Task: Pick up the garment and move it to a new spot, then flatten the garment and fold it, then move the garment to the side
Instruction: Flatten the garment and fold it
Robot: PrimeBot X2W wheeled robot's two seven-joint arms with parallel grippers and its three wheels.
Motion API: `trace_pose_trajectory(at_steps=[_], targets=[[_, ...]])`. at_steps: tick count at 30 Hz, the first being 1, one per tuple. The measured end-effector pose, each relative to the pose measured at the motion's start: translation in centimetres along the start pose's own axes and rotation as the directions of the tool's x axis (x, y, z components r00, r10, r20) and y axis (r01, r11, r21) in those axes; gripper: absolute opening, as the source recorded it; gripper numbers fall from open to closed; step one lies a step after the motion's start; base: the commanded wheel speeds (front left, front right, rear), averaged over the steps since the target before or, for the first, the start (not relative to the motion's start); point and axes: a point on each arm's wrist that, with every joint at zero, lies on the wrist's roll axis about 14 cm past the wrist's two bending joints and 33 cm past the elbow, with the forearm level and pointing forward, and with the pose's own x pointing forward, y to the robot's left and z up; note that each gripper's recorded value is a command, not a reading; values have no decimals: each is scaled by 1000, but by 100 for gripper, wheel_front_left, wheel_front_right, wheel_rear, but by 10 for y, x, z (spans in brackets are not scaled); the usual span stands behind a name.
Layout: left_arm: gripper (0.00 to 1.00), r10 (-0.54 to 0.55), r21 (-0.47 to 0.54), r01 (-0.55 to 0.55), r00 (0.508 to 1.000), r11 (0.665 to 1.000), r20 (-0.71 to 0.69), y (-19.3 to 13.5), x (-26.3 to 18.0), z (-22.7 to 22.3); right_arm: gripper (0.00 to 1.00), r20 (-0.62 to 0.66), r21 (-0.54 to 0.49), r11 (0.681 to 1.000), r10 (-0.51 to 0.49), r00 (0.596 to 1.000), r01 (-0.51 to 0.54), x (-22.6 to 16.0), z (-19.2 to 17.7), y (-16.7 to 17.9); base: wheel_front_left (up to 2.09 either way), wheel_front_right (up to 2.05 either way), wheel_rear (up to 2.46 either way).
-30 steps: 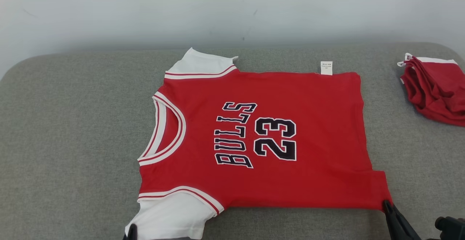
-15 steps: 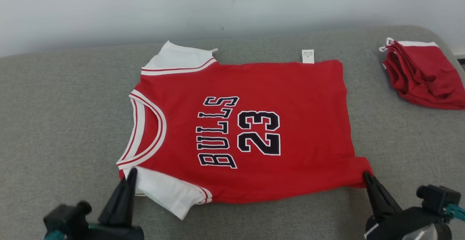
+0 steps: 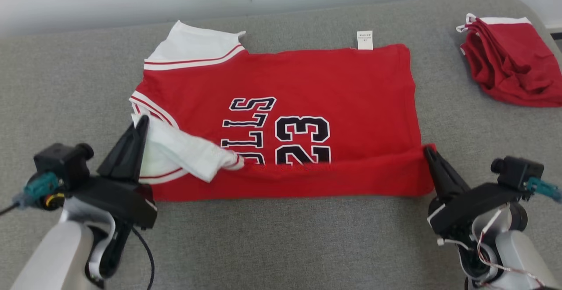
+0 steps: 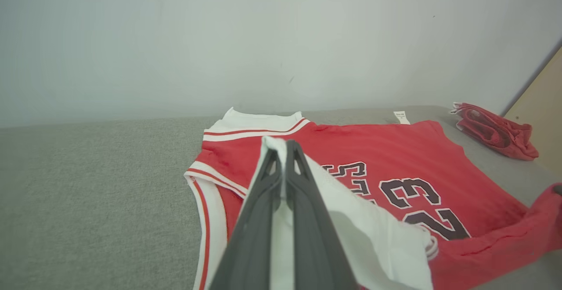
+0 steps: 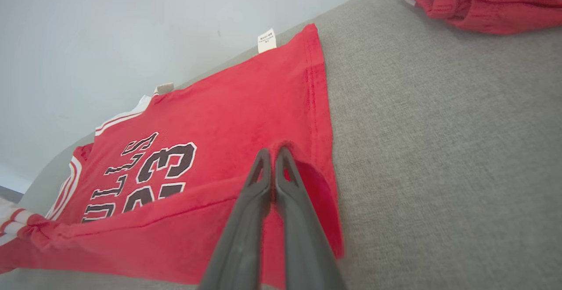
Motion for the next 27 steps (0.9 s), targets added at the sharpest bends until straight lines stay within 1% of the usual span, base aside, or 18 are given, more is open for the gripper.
trace_pose_trajectory(at_steps=[7,12,13,14,15,16,17,18,22,27], targets=[[0,6,14,-5,998,1000,-57,15,31,-13,0,-13,-22,1000,-10,1000,10,28,7,-6,0,0,0],[0,18,24,-16,996,1000,-91,24,45,-25,0,-13,-39,999,-8,1000,7,41,10,-6,0,0,0],[0,19,23,-16,994,1000,-103,24,46,-29,29,-11,-43,999,-8,1000,7,41,9,-6,0,0,0],[0,16,29,-13,994,1000,-105,23,47,-31,94,-4,-55,998,-9,1000,8,42,10,-7,0,0,0],[49,17,35,-14,996,999,-93,23,48,-29,100,0,-59,998,-9,1000,9,42,11,-7,0,0,0],[49,23,38,-20,996,999,-84,25,48,-28,100,5,-61,998,-12,1000,13,42,11,-9,0,0,0],[65,23,50,-20,997,999,-76,26,48,-27,100,9,-65,998,-14,1000,14,41,11,-10,0,0,0],[100,24,64,-20,997,998,-67,27,48,-25,100,15,-70,997,-13,1000,14,40,12,-10,0,0,0],[100,35,77,-32,999,997,-39,28,43,-20,100,44,-106,994,-6,999,11,34,16,-11,0,0,0],[100,62,61,-62,998,996,1,32,27,-13,100,46,-126,992,-9,999,14,17,6,-15,0,0,0]])
